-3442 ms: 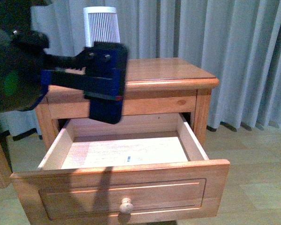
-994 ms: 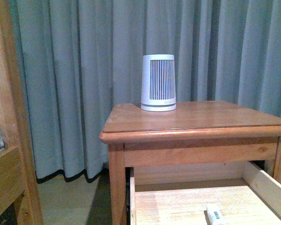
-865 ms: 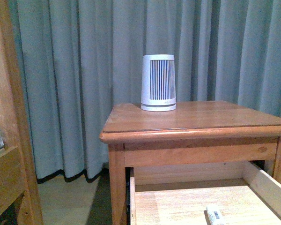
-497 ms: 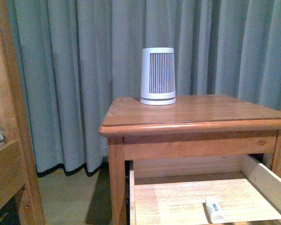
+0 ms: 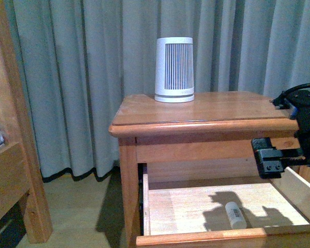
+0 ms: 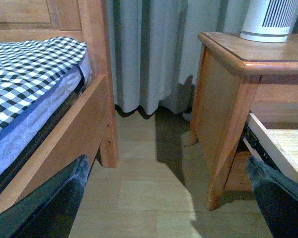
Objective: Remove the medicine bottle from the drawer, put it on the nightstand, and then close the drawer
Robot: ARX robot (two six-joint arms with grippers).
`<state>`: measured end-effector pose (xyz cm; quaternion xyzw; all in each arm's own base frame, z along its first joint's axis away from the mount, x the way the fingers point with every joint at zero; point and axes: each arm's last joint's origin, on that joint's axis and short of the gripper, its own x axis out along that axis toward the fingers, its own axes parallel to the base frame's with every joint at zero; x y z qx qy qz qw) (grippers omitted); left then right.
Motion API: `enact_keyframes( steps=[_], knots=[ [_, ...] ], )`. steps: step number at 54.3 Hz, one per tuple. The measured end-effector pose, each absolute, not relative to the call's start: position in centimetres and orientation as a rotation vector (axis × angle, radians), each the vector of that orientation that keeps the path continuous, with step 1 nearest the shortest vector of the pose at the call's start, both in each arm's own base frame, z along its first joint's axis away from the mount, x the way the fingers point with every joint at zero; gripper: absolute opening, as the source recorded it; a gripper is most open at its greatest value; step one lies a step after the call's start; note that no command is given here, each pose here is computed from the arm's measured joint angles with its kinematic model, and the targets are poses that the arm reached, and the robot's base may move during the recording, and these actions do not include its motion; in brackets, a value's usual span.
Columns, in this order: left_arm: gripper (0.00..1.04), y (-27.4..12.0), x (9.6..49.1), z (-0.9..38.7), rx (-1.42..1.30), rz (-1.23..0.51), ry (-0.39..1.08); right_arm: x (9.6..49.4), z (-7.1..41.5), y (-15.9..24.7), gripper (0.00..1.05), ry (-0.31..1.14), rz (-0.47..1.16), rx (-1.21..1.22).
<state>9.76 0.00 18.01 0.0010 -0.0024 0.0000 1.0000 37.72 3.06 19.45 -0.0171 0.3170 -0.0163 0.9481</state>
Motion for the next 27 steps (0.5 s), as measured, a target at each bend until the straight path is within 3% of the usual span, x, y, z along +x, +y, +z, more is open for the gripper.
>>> enact_keyframes(
  steps=[27],
  knots=[
    [0.98, 0.0, 9.8, 18.0, 0.002, 0.000, -0.005, 41.0, 11.4, 6.6, 0.98, 0.831, -0.054, -0.079]
  ],
)
